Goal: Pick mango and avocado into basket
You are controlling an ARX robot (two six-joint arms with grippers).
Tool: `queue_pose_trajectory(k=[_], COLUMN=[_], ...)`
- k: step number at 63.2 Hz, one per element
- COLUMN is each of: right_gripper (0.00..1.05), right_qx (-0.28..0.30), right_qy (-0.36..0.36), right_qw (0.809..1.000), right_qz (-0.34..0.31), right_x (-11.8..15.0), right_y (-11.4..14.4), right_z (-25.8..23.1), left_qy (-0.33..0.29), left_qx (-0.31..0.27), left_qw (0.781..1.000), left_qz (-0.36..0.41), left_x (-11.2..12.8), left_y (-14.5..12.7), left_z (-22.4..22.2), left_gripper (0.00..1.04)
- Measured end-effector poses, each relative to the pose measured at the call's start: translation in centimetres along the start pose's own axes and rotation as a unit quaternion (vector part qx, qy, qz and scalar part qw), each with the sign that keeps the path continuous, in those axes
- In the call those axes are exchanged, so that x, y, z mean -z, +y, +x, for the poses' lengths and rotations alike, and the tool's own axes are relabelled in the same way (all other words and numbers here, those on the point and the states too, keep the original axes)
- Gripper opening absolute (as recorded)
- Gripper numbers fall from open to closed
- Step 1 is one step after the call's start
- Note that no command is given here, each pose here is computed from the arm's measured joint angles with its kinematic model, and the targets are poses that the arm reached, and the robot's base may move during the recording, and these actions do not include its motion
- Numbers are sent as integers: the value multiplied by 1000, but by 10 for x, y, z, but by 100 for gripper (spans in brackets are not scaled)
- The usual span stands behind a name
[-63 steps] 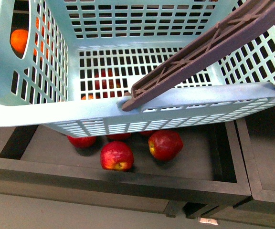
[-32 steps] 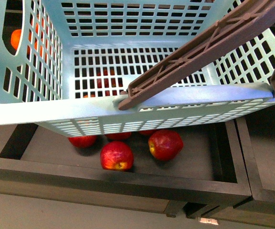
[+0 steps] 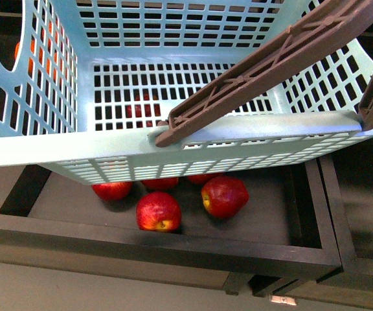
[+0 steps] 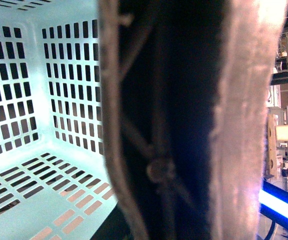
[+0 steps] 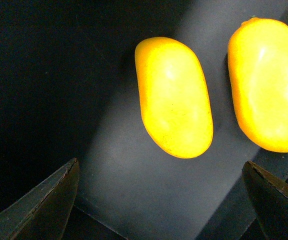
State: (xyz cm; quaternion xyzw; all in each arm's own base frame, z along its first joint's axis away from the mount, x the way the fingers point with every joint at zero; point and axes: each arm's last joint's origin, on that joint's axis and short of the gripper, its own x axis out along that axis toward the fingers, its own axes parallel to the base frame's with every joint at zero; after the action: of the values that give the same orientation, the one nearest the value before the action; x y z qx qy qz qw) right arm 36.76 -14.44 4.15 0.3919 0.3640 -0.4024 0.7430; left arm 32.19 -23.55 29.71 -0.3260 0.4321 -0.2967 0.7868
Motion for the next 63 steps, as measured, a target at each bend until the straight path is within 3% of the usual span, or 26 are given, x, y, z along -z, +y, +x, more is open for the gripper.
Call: queue_pose_trajectory(k=[63], right_gripper=[96], right_qx=[59], right_qy=[22], right_qw=[998], right_qz=[23], right_x=[0], right_y=[-5], right_z=[77], left_qy=[0], left_qx=[0], left_qw=[1000], left_qz=[0], left_x=[0], left_y=[0], left_z=[0], left_gripper=[13])
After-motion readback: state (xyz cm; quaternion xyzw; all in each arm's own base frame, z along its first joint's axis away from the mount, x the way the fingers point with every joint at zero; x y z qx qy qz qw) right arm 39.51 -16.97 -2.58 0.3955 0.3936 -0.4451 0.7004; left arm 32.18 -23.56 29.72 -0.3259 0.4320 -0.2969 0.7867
